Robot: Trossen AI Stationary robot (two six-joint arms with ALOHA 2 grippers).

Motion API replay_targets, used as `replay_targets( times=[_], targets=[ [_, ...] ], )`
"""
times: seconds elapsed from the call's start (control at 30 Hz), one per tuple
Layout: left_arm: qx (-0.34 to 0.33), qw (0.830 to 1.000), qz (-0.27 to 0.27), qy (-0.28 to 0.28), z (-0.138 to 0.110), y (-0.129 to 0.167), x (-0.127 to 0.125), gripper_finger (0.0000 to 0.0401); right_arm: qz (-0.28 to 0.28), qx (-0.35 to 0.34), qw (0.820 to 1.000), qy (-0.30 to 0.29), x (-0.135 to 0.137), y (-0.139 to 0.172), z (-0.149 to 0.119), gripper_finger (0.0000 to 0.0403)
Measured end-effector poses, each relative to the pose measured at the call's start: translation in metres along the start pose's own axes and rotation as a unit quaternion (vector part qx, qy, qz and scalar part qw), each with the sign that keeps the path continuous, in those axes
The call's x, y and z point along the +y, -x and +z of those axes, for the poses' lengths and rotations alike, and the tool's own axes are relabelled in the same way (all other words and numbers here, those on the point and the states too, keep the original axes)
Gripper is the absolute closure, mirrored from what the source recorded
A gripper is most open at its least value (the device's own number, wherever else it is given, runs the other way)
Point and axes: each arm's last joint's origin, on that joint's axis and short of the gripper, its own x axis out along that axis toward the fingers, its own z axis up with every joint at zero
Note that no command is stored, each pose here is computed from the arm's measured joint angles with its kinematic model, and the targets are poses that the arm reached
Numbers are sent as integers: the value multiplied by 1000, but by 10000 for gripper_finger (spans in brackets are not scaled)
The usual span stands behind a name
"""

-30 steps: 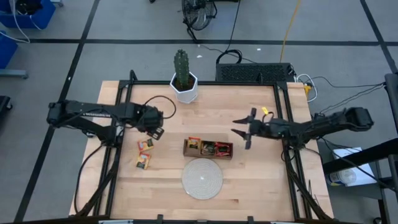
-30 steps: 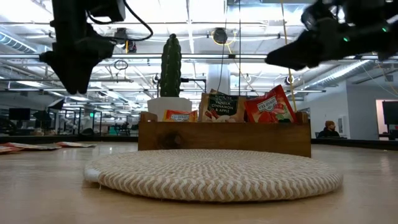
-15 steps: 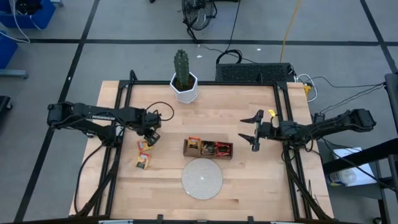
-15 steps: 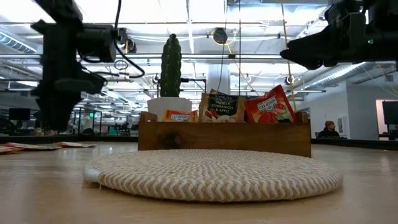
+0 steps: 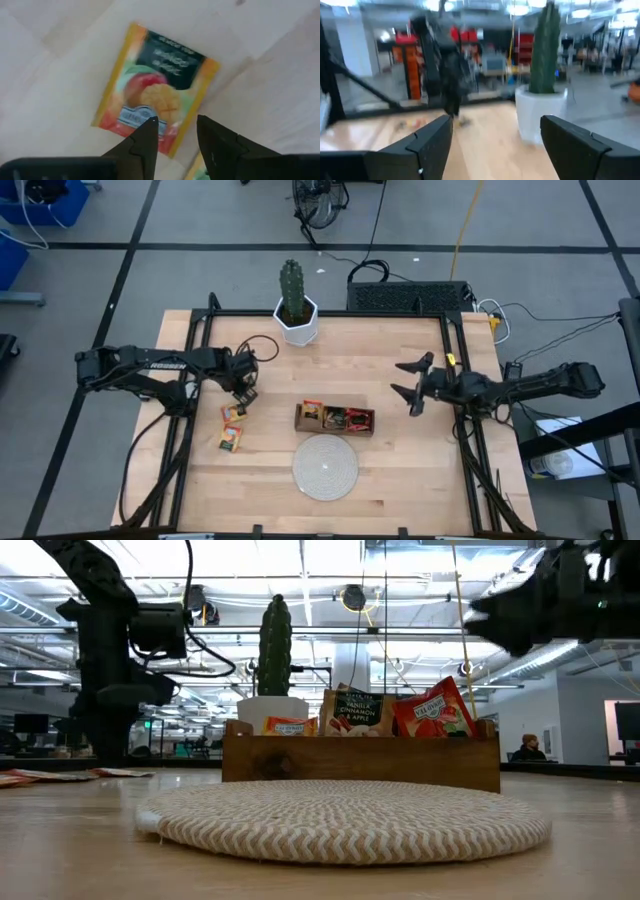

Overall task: Pick & Place Tea
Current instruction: Put the yellow tea bag into the left section of the wooden organizer

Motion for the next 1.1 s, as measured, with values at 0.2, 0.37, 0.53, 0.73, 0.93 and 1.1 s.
replay_targets(
  times=[0.2, 0.37, 0.53, 0.73, 0.93, 1.1],
  targets=[
    [-23, 1000, 13, -10, 3, 0, 0, 270, -5, 15, 1000, -11, -2, 0, -3, 119],
    [-30, 999, 20, -2, 4, 0, 0, 270, -5, 14, 1000, -8, -2, 0, -3, 123],
    [-29, 1000, -8, 6, 6, 0, -1, 269, -4, 16, 1000, -6, -2, 0, -3, 125],
    [-33, 999, -12, -12, 7, 1, -2, 230, -4, 16, 1000, -6, -2, 0, -3, 120],
    [-24, 998, -60, 6, 16, 12, -5, 143, -4, 16, 1000, -6, -1, 0, -3, 123],
    [2, 997, -39, -68, 27, 21, -11, 78, -4, 16, 1000, -6, -2, 0, -3, 124]
  ],
)
